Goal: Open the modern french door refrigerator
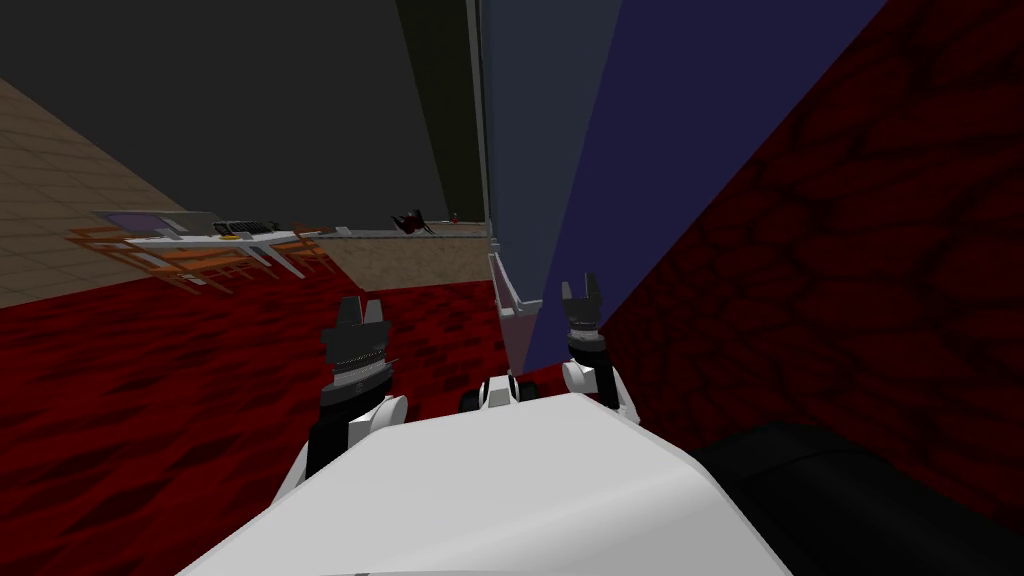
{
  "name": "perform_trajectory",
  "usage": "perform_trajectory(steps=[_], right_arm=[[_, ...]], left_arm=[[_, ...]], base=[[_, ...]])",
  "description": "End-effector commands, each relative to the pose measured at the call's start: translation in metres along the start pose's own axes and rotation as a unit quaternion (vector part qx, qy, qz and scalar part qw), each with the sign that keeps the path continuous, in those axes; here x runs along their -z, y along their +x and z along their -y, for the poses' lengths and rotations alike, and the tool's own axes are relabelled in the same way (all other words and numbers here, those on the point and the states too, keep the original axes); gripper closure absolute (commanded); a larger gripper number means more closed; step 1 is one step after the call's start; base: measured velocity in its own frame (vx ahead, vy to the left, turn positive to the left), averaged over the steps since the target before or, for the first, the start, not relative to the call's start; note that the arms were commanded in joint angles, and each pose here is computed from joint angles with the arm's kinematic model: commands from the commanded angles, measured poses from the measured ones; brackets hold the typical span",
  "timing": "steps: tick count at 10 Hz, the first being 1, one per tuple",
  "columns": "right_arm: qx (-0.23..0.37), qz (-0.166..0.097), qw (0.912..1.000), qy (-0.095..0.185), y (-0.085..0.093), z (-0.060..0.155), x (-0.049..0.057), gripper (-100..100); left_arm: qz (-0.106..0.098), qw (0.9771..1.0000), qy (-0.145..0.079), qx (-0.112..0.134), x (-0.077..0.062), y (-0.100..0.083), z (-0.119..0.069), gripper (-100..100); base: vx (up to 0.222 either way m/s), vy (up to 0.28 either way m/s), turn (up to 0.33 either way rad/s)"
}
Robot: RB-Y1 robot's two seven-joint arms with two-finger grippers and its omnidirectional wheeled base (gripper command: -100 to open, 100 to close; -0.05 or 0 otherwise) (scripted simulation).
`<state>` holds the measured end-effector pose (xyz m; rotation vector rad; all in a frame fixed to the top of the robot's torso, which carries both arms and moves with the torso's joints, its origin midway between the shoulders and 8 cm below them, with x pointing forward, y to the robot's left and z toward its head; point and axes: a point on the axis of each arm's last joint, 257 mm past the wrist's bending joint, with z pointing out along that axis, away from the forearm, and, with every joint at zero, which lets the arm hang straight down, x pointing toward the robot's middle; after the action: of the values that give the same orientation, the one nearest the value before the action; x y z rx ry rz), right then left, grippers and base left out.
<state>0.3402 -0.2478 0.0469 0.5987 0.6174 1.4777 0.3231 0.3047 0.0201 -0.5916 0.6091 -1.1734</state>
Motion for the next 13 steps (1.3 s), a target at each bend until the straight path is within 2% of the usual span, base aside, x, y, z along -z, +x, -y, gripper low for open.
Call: perform_trajectory(steps=[1,2,3,5,6,7,8,9,10,11,12,13], right_arm=[[0.071,-0.034,0.9968,0.016,0.01,0.015,0.001,-100],[0.099,-0.047,0.9938,0.021,0.014,0.022,0.001,-100],[0.103,-0.047,0.9934,0.021,0.014,0.022,0.001,-100],[0.168,-0.073,0.9825,0.033,0.021,0.038,0.003,-100],[0.177,-0.074,0.9809,0.032,0.021,0.038,0.003,-100],[0.212,-0.087,0.9727,0.038,0.025,0.048,0.004,-100],[0.219,-0.088,0.9711,0.037,0.025,0.048,0.004,-100],[0.255,-0.101,0.9608,0.042,0.028,0.058,0.005,-100],[0.262,-0.102,0.9587,0.041,0.028,0.058,0.005,-100],[0.297,-0.116,0.9469,0.046,0.031,0.069,0.006,-100],[0.307,-0.116,0.9435,0.045,0.031,0.069,0.006,-100],[0.339,-0.13,0.9303,0.05,0.033,0.08,0.008,-100]], left_arm=[[0.0,1.0,0.0,0.0,0.0,0.0,0.0,0],[0.0,1.0,0.0,0.0,0.0,0.0,0.0,0],[0.0,1.0,0.0,0.0,0.0,0.0,0.0,0],[0.0,1.0,0.0,0.0,0.0,0.0,0.0,0],[0.0,1.0,0.0,0.0,0.0,0.0,0.0,0],[0.0,1.0,0.0,0.0,0.0,0.0,0.0,0],[0.0,1.0,0.0,0.0,0.0,0.0,0.0,0],[0.0,1.0,0.0,0.0,0.0,0.0,0.0,0],[0.0,1.0,0.0,0.0,0.0,0.0,0.0,0],[0.0,1.0,0.0,0.0,0.0,0.0,0.0,0],[0.0,1.0,0.0,0.0,0.0,0.0,0.0,0],[0.0,1.0,0.0,0.0,0.0,0.0,0.0,0]], base=[[-0.042,0.068,-0.06],[-0.053,0.072,-0.056],[-0.031,0.055,-0.015],[-0.03,0.061,-0.059],[-0.033,0.056,-0.027],[-0.03,0.054,-0.04],[-0.024,0.044,-0.029],[-0.025,0.052,-0.061],[-0.028,0.043,-0.03],[-0.031,0.051,-0.045],[-0.028,0.043,-0.03],[-0.026,0.054,-0.066]])
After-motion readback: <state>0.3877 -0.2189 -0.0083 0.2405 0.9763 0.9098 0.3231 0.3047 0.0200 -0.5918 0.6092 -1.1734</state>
